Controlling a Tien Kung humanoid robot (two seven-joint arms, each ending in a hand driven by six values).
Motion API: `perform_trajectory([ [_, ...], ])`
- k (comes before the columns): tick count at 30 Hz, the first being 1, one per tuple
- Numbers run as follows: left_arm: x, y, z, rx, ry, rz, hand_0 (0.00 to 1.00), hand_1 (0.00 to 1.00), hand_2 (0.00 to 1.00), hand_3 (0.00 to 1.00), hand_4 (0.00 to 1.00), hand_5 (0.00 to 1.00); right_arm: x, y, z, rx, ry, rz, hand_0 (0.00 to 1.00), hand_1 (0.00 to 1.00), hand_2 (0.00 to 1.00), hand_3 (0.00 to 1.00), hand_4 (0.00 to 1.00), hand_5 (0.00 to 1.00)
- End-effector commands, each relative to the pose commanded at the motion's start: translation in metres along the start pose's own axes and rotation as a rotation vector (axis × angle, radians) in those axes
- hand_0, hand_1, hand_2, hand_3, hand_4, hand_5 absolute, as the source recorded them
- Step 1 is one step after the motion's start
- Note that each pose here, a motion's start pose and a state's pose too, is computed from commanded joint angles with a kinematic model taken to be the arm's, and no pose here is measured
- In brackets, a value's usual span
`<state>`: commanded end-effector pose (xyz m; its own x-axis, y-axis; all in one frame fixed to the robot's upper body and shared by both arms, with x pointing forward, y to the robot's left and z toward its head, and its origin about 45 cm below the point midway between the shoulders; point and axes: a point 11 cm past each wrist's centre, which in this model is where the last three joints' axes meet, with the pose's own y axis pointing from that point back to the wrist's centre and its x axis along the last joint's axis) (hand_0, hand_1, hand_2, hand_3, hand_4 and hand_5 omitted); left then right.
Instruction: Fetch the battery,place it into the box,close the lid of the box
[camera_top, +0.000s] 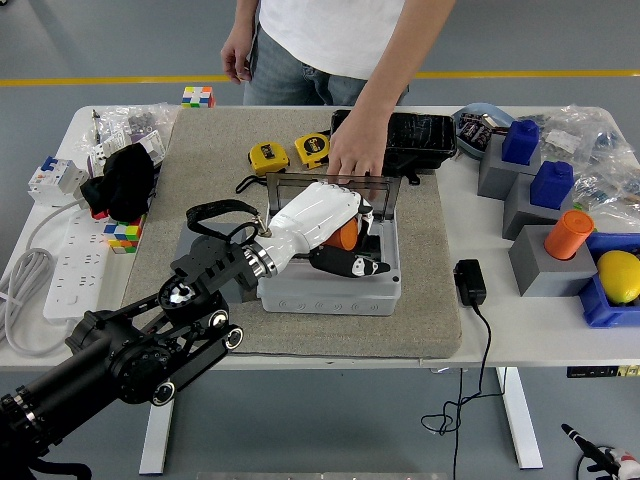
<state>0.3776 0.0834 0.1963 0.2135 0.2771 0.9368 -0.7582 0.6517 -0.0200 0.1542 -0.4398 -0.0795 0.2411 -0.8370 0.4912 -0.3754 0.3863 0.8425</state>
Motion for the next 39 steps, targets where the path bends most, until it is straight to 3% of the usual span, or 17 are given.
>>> perform_trajectory([
  [1,-0.0007,0.0002,-0.0004,0.0,-0.007,0.001,0.091,0.096,0.145,0.161,0.892,0.222,0.0,0.0,0.0002,0.0,-0.001,0.0,0.836,0.773,0.75,0.828,0.998,0.998],
  [6,-0.0032,0.0004,-0.0003,-0.007,-0.03,0.01,0.091,0.096,0.145,0.161,0.892,0.222,-0.0006,0.0001,0.0007,-0.001,-0.007,0.0,0.836,0.773,0.75,0.828,0.998,0.998],
  [7,-0.0033,0.0003,-0.0001,-0.011,-0.032,0.013,0.076,0.086,0.132,0.157,0.874,0.062,-0.0008,0.0001,0.0006,-0.001,-0.007,-0.001,0.835,0.773,0.749,0.827,0.998,0.998],
  [18,-0.0047,-0.0006,0.0009,-0.016,-0.028,0.008,0.076,0.082,0.136,0.161,0.89,0.051,-0.001,0.0001,0.001,-0.001,-0.004,-0.002,0.836,0.773,0.75,0.827,0.998,0.998],
  [19,-0.0051,-0.0004,0.0007,-0.016,-0.026,0.008,0.08,0.087,0.141,0.163,0.927,0.12,-0.0011,0.0002,0.0011,-0.001,-0.003,-0.002,0.836,0.771,0.748,0.826,0.998,0.998],
  [39,-0.0093,-0.0002,0.0017,-0.017,-0.041,0.003,0.09,0.087,0.14,0.164,0.93,0.114,-0.0027,0.0003,0.0022,-0.003,-0.002,-0.005,0.835,0.77,0.748,0.825,0.998,0.998],
])
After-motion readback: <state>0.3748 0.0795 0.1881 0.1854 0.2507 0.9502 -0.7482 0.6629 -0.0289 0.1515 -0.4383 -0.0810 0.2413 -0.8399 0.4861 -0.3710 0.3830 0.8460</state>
